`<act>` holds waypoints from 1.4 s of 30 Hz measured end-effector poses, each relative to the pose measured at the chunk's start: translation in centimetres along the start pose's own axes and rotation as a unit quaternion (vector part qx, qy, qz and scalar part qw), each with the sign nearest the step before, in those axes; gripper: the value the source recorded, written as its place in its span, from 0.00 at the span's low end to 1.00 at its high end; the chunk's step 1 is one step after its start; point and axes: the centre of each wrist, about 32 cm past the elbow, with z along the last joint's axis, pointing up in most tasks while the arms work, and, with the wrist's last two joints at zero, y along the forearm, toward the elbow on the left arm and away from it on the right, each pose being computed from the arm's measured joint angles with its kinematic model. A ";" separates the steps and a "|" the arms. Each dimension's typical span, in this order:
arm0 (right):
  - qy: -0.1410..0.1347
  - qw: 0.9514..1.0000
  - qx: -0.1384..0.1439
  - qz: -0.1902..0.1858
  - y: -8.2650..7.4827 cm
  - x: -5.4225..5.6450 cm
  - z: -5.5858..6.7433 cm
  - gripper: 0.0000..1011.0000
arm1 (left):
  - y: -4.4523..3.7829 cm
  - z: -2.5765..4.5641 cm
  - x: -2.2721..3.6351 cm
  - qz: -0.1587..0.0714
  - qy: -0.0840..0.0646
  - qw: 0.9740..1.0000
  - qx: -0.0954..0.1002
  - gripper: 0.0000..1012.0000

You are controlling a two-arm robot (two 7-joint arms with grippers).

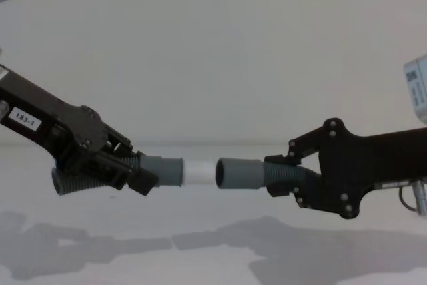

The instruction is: Use both hands to pick up one end of the pipe from the table, align the ends, and insert them.

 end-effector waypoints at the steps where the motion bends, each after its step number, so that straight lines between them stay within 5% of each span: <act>1: 0.000 1.000 0.000 0.001 0.0 0.0 0.0 0.25 | 0.00 0.00 0.00 0.000 0.000 1.000 0.000 0.33; 42: -0.015 1.000 0.002 0.010 0.0 0.3 -0.2 0.25 | 0.00 0.00 0.00 0.000 0.000 1.000 0.000 0.33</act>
